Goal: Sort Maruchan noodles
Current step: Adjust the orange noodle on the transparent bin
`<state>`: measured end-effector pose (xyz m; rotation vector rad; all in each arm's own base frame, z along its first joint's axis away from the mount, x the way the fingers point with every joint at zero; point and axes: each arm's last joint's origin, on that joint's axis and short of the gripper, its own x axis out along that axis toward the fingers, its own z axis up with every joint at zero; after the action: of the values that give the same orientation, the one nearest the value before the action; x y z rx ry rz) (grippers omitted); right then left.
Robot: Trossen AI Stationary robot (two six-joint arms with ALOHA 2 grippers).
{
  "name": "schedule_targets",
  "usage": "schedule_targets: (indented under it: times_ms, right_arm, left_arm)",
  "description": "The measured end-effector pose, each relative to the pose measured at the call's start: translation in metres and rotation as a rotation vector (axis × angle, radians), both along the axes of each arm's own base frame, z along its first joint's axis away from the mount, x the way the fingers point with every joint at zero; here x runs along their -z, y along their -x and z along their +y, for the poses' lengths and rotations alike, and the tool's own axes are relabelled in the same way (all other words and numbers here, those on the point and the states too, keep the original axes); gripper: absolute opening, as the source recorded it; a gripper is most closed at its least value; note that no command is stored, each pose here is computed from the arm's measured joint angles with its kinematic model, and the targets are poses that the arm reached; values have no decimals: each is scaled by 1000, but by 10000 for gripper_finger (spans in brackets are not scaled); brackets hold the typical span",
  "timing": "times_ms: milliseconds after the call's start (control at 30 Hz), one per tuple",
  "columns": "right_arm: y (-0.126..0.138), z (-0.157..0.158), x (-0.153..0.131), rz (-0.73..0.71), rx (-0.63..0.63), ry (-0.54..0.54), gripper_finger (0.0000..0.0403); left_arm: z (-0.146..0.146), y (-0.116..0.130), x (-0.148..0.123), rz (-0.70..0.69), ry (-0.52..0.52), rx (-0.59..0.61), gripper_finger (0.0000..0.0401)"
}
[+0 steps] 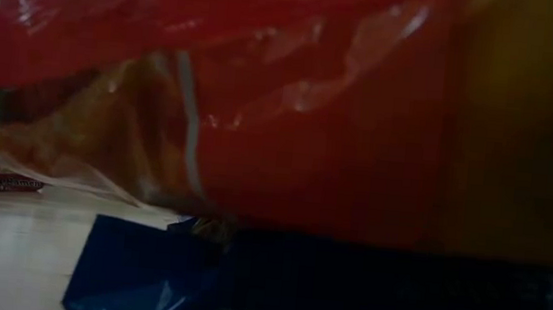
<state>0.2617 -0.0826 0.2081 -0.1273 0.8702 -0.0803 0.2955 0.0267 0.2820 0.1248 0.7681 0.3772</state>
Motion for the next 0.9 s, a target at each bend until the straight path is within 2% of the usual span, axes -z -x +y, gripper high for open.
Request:
schedule_targets:
  times_ms: [167,367,500,700,800,900]
  right_arm:
    - [-8,-1,-8,-119,-28,7,140]
    - [-19,-1,-23,-325,-95,-32,140]
    - [-24,-1,-32,-430,-145,-24,140]
    - [-27,-2,-39,-506,-177,-2,140]
    - [-31,-2,-44,-574,-199,52,140]
    - [-36,3,-42,-580,-260,121,141]
  left_arm:
    - [1,27,13,-148,119,43,0]
    - [3,50,24,-340,205,121,0]
    - [6,56,32,-446,278,184,0]
    - [11,59,37,-566,366,257,0]
    - [12,59,36,-580,377,258,0]
    - [14,59,36,-584,393,242,0]
